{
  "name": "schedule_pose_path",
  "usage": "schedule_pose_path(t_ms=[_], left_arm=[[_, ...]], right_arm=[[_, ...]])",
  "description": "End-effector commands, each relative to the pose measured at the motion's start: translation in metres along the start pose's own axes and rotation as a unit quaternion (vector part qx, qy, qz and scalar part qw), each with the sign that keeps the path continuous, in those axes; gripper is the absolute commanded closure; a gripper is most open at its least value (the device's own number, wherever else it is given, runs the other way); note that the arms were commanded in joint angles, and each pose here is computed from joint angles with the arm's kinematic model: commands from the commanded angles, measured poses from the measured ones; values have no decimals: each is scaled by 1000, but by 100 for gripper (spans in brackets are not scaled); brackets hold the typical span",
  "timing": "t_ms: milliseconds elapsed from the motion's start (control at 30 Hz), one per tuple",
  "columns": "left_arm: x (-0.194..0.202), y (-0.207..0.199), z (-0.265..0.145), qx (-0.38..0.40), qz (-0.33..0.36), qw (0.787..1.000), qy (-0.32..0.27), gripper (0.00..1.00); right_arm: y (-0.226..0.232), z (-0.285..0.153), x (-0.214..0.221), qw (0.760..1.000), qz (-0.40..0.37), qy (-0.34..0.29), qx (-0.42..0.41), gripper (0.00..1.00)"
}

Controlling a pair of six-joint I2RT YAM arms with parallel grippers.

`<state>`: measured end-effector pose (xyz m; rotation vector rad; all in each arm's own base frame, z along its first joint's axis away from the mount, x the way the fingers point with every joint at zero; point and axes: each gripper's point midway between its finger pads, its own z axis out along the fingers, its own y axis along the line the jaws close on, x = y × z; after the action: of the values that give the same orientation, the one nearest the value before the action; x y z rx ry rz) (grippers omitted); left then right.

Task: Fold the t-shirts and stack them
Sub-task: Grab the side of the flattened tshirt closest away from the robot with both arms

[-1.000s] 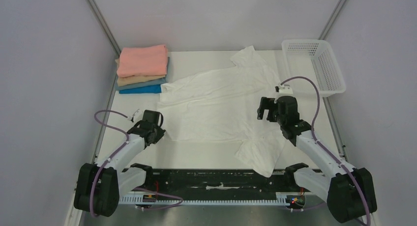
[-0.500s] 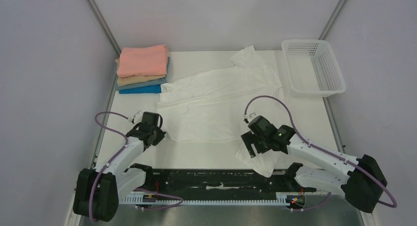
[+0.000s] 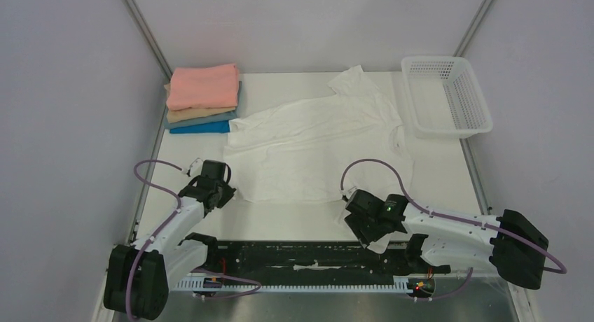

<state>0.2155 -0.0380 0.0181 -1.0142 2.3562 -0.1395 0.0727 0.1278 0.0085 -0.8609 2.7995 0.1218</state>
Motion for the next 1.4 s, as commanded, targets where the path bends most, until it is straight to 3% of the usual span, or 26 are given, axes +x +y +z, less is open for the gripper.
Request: schedule_pose_path(t_ms=[0,100,133,200,367,633,1133,1233,1367], left_arm=[[-5,4,-1,-5,16,1000,-13,98],[-4,5,0,-7,15,1000,-12,98],[-4,4,0,-6,15,1000,-12,98],[-5,3,-1,-4,14,1000,-11,98],[1,2,-5,1,15,1000,6,98],[18,27,-36,-15,-12,999,32,98],[30,17,-79,100,-139,985,27,98],[25,17,-80,99,-141,985,13,98],[10,7,-81,112,-130,985,-11,98]], right_arm=[[-13,16,12,998,39,0,40,40],[-23,18,9,997,45,-16,67,55],[-24,17,5,996,45,-22,70,65],[-24,13,-1,996,41,-32,71,77],[-18,-2,-9,998,10,-29,54,95],[-3,-29,8,999,-30,18,-3,99],[16,-50,32,994,-51,30,-92,99],[12,-49,23,996,-49,6,-77,99],[-9,-52,-10,998,-38,-49,0,100]])
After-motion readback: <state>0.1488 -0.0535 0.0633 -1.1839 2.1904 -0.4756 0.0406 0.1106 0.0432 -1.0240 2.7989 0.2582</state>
